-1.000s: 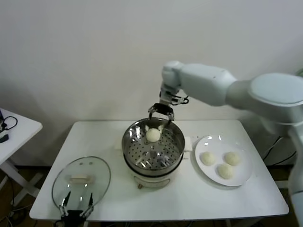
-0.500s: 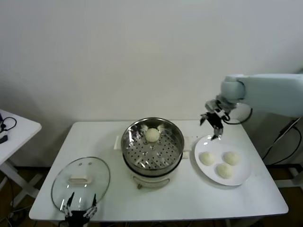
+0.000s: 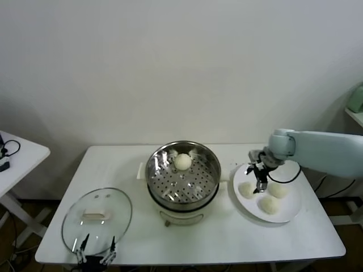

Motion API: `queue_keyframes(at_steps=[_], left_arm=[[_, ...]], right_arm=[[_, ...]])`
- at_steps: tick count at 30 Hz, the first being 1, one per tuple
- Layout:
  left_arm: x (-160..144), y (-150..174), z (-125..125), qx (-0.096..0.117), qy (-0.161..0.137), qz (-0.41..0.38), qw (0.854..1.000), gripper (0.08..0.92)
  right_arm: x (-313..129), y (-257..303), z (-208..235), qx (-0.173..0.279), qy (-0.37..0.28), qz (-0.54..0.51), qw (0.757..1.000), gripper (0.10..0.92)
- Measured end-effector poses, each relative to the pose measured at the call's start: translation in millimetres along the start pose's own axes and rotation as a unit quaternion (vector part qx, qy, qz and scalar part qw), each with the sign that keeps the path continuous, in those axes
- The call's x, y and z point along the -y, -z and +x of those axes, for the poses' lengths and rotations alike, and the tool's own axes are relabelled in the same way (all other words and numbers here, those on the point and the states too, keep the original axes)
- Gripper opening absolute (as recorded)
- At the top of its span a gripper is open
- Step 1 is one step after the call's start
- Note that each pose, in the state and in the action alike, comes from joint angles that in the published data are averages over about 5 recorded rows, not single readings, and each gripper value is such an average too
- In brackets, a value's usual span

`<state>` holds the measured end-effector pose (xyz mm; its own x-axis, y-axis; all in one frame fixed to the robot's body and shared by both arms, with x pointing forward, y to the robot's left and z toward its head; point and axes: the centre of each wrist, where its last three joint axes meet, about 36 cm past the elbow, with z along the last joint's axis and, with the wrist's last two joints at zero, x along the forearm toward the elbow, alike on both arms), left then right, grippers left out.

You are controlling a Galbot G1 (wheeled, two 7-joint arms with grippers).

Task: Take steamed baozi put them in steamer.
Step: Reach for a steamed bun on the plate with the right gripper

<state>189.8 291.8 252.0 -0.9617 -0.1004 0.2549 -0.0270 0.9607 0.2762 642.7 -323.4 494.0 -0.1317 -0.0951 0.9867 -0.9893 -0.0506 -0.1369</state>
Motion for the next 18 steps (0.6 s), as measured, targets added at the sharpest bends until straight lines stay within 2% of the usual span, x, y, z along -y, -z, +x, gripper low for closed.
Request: queue_keyframes(at_steps=[10,18], left_arm=[[1.1,-4.2,-0.4,-0.003,-0.002,-0.003,1.000,0.823],[0.2,-5.7,-1.9,-0.003,0.000,-0.005,1.000,0.823]], right_arm=[[-2.2,-4.1,-32.0,-0.016,-0.006,-0.020,1.000,0.818],[-1.4,-1.6,-43.8,-0.019,-0.015,-0.028,0.999,0.703]])
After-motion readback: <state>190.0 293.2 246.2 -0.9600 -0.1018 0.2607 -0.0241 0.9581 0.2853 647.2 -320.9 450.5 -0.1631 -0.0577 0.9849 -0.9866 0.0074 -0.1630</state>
